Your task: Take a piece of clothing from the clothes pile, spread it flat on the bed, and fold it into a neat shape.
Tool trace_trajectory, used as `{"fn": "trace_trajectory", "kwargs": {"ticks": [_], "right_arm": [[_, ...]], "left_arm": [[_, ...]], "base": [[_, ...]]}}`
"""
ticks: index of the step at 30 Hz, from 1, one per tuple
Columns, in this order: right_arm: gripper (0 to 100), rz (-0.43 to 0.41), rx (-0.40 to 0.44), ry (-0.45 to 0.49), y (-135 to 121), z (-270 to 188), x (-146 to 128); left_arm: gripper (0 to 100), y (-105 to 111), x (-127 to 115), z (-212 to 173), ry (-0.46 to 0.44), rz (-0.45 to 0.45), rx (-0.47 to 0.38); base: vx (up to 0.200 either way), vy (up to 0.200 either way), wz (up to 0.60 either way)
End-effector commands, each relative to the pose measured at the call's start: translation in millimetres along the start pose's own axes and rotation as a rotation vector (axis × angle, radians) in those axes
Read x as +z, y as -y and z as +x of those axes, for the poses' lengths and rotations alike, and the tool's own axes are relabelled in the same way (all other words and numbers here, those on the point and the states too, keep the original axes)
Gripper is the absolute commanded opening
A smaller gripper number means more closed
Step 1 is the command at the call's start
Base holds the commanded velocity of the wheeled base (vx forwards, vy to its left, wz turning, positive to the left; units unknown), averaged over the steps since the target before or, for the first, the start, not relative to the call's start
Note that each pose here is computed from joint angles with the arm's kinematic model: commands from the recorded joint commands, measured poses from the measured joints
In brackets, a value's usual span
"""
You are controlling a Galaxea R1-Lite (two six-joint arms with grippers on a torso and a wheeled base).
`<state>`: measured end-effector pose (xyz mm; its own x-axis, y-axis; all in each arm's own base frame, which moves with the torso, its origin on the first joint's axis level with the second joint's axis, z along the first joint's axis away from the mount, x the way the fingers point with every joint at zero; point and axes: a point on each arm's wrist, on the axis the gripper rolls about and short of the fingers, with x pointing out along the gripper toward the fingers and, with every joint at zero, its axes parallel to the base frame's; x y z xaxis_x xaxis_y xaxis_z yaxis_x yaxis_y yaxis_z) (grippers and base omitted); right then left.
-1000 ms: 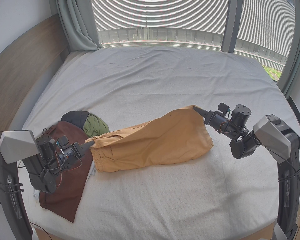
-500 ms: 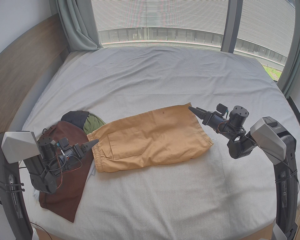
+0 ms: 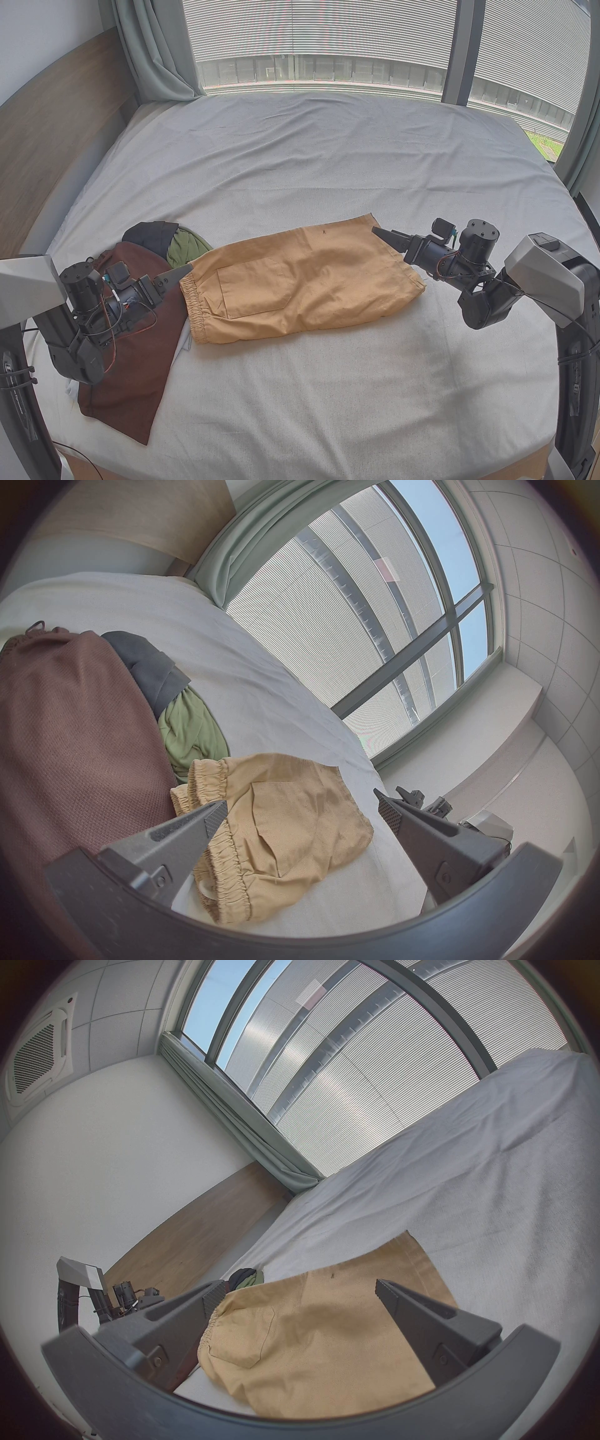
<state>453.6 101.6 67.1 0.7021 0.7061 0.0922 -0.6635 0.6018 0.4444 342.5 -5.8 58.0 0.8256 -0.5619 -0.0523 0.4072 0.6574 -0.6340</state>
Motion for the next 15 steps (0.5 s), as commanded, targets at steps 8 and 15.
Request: {"fn": "trace_trajectory", "kwargs": {"ticks": [8, 15], "right_arm": [[100, 0.033, -0.058, -0.059, -23.0, -35.2, -25.5], [100, 0.068, -0.106, -0.085, -21.0, -61.8, -47.1]], "left_arm": [[100, 11.4, 3.7, -5.2, 0.004, 0.019, -0.019], [100, 11.6, 2.8, -6.2, 0.001, 0.024, -0.016]], "base": [[0.0, 0.0, 0.0], [0.0, 0.0, 0.0]]}}
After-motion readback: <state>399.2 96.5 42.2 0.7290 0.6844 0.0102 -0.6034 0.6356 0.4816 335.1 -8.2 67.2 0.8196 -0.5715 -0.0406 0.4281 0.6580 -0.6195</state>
